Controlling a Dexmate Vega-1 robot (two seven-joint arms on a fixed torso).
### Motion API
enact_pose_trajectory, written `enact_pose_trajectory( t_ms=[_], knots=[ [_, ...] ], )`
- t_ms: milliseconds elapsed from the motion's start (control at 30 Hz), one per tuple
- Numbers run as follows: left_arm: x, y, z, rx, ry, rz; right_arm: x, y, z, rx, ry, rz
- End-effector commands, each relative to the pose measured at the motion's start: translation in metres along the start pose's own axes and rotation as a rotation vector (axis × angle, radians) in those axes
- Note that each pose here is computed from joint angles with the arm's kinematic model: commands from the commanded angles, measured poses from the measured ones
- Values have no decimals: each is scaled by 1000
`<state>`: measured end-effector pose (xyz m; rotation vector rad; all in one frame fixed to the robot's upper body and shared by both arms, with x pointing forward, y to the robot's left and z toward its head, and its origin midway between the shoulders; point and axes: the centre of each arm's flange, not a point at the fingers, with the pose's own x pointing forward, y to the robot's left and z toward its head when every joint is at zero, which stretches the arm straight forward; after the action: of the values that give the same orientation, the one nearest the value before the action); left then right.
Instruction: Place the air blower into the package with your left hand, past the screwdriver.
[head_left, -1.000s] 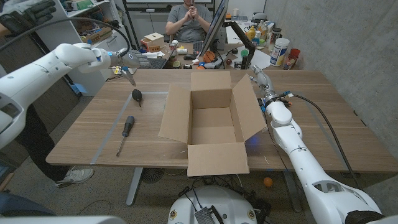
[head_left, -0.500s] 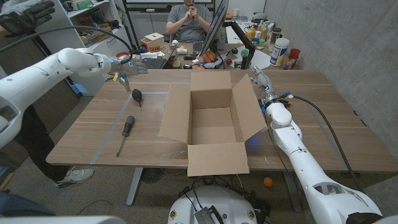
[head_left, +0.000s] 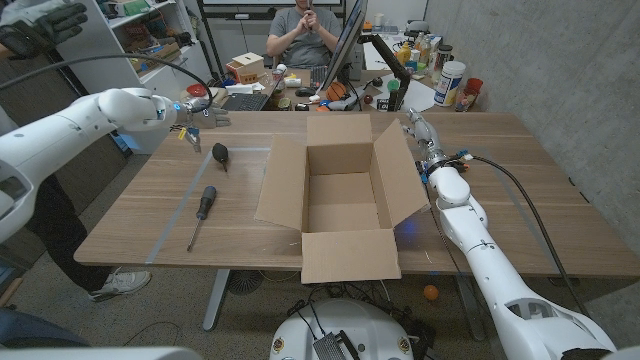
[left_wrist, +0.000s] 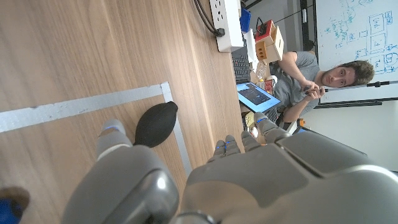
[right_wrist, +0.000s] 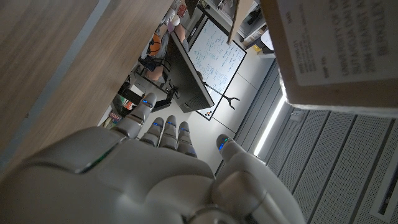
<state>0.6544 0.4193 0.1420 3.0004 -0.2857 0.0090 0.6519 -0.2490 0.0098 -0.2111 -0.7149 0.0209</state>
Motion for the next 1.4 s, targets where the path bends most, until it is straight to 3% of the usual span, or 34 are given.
enact_pose_trajectory(
  t_ms=[33, 400, 733, 1133, 1400],
  knots=[
    [6, -15, 6, 55, 26, -43, -3, 3, -3, 4, 2, -1],
    [16, -26, 10, 73, 69, -46, -1, 6, -5, 1, 2, 5],
    [33, -24, 33, 52, 110, 46, 4, 5, -7, 0, 8, 19],
    [40, -17, 45, -54, 89, 80, 5, 2, -9, -4, 12, 15],
    [41, -20, 52, -35, 79, 69, 6, -1, -10, 1, 11, 15]
  ],
)
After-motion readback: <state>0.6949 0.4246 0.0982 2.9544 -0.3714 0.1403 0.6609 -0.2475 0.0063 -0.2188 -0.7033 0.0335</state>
